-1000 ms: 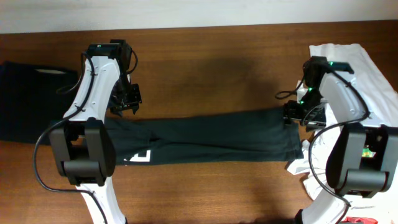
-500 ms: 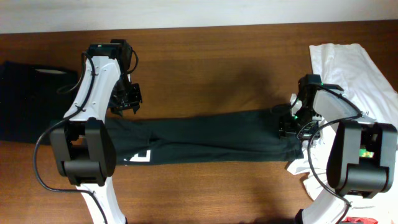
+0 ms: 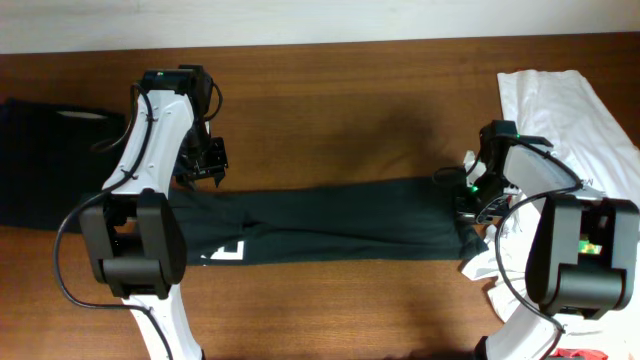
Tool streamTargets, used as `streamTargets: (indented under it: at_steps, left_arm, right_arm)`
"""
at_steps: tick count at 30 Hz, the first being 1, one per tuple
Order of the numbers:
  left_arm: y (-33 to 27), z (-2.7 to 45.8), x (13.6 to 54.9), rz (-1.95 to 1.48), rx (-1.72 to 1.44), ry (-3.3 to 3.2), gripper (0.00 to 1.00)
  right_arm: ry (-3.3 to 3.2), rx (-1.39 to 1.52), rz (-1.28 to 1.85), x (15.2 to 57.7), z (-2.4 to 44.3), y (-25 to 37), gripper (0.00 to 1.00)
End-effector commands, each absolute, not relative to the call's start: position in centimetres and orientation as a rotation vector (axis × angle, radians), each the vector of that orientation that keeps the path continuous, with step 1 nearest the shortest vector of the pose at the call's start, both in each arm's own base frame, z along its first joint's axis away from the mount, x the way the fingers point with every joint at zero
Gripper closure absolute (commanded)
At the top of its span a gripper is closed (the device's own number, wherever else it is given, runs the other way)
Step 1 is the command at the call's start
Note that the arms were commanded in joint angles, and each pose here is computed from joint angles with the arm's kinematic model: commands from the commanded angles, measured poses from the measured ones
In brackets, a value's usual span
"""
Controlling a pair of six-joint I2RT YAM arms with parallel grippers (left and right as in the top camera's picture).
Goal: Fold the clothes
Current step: 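Grasp the strip's right end with the right gripper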
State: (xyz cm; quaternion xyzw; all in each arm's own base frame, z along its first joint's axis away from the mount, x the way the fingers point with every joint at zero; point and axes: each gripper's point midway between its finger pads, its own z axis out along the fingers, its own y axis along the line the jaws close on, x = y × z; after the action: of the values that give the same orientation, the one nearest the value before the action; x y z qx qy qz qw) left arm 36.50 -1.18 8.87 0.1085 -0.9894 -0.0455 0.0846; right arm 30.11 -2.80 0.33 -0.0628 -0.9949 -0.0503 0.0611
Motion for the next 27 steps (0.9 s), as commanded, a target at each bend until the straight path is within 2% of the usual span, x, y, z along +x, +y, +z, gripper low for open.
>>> streamTargets:
  at_steps: [1,4,8,21,27]
  left_arm:
    - [0.3,9.1,36.3,-0.157,0.379,-2.934,0.60]
    - [1.3,9.1,36.2,-0.154,0.416,-2.923,0.60]
    - [1.8,9.1,36.3,-0.150,0.439,-2.924,0.59]
    - [1.8,9.1,36.2,-0.150,0.439,-2.923,0.59]
    - [1.8,9.1,36.2,-0.150,0.439,-2.923,0.58]
  right_arm:
    - [-3.049,-0.321,-0.073,32.7,3.6,-5.7,0.96]
    - [-3.071,-0.315,-0.070,34.1,7.6,-5.8,0.96]
    - [-3.083,-0.210,-0.067,34.9,10.0,-3.5,0.96]
    - [-3.052,0.235,-0.045,32.5,9.9,12.2,0.96]
    - [-3.077,0.285,-0.072,32.6,9.2,15.4,0.96]
